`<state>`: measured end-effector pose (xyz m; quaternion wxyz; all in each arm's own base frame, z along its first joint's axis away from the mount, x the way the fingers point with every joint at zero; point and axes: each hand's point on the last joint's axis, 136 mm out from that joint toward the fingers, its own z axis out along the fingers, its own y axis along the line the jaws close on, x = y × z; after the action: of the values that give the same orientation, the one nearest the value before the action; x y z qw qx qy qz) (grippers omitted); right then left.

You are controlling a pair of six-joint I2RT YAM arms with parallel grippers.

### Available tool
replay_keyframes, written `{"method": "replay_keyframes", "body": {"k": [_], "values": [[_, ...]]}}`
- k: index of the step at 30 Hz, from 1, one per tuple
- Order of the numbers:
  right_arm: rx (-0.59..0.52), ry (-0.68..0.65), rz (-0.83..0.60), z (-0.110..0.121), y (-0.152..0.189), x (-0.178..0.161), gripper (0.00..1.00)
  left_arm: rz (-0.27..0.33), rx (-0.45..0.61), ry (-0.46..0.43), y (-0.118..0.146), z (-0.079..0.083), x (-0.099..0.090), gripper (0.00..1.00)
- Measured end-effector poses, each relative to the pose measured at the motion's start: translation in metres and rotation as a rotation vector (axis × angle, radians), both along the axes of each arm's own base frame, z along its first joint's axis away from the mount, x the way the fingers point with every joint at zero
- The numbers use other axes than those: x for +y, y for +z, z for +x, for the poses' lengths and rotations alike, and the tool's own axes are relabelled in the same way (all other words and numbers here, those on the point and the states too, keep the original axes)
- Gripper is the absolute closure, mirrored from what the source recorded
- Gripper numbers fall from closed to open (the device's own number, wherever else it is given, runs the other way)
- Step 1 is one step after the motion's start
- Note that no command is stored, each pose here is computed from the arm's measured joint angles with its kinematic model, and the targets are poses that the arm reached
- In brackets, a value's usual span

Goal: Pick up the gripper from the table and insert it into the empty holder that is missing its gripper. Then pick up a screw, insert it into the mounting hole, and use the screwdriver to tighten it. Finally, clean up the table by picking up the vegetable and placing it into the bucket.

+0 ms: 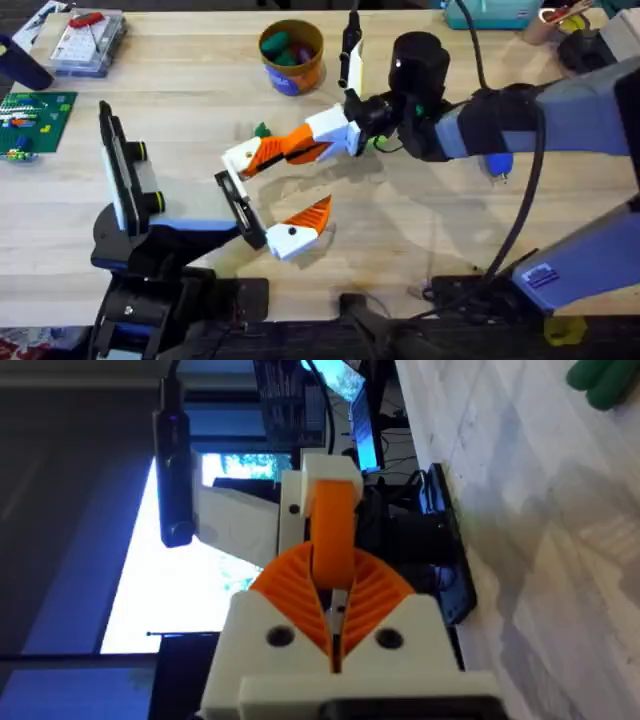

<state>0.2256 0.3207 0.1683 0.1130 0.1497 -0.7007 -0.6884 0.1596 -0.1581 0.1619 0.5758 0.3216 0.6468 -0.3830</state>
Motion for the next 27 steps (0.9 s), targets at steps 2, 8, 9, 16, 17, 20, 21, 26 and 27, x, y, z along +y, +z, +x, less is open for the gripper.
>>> {"method": "replay_keyframes", "body": {"k": [2, 8, 9, 16, 17, 20, 21, 26, 27], "values": [[-0.006, 0.003, 0.002, 0.0, 0.001, 0.001, 0.986, 0.0, -0.001, 0.002, 0.0, 0.0, 0.0, 0.013], [-0.018, 0.009, 0.005, -0.002, 0.001, 0.005, 0.986, 0.001, -0.002, 0.009, 0.0, 0.001, 0.001, 0.013], [-0.019, 0.009, 0.005, -0.002, 0.001, 0.006, 0.986, 0.001, -0.002, 0.011, 0.0, 0.002, 0.001, 0.013], [-0.022, 0.004, 0.003, -0.003, 0.001, 0.009, 0.986, 0.001, -0.003, 0.018, 0.0, 0.003, 0.002, 0.014], [-0.022, 0.003, 0.003, -0.003, 0.001, 0.009, 0.986, 0.001, -0.003, 0.019, 0.0, 0.003, 0.002, 0.015], [-0.025, -0.002, 0.003, -0.002, 0.001, 0.01, 0.986, 0.001, -0.003, 0.022, 0.0, 0.003, 0.002, 0.014], [-0.027, -0.004, 0.003, -0.002, 0.001, 0.01, 0.986, 0.001, -0.003, 0.023, 0.0, 0.003, 0.002, 0.014], [-0.031, -0.012, 0.002, -0.001, 0.001, 0.011, 0.986, 0.002, -0.003, 0.03, 0.0, 0.004, 0.003, 0.014], [-0.031, -0.012, 0.003, -0.001, 0.001, 0.011, 0.986, 0.002, -0.003, 0.03, 0.0, 0.005, 0.003, 0.014]]}}
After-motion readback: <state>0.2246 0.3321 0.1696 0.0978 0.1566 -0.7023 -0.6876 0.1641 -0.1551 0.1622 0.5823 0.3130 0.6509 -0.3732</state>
